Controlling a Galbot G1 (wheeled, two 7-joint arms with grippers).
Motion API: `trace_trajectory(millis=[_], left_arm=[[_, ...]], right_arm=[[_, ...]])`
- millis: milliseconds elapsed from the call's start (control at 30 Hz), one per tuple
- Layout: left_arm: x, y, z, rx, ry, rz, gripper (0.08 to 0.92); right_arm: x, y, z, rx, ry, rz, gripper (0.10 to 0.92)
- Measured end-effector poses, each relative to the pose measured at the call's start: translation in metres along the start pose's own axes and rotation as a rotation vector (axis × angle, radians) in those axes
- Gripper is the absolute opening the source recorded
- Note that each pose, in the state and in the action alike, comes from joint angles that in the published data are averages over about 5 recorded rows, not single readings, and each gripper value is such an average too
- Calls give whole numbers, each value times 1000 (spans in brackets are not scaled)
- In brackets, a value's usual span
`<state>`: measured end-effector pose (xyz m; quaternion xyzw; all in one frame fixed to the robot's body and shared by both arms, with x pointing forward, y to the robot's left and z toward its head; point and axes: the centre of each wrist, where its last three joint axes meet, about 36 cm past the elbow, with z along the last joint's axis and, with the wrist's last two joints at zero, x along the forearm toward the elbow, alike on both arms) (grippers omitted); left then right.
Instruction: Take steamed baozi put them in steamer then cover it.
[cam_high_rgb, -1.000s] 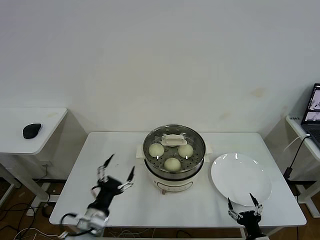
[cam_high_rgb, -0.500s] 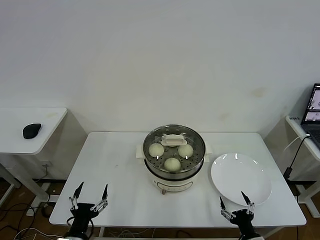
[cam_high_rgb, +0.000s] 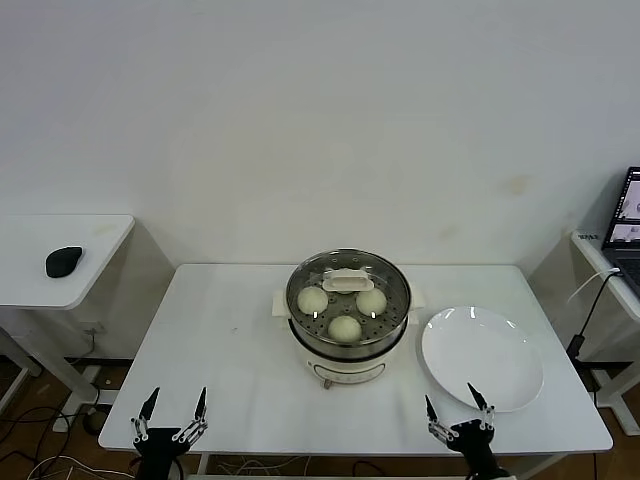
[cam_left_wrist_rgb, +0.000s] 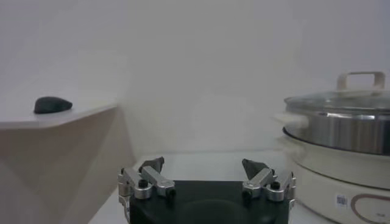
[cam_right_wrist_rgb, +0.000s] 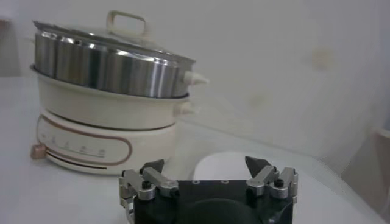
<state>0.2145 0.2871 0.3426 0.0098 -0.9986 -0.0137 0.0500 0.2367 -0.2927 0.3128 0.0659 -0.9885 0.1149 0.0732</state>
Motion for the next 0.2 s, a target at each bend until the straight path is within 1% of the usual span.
trace_trajectory(millis=[200], left_arm=[[1, 2, 5, 5, 7, -4, 823]], right_arm=[[2, 3, -4, -11, -5, -14, 823]])
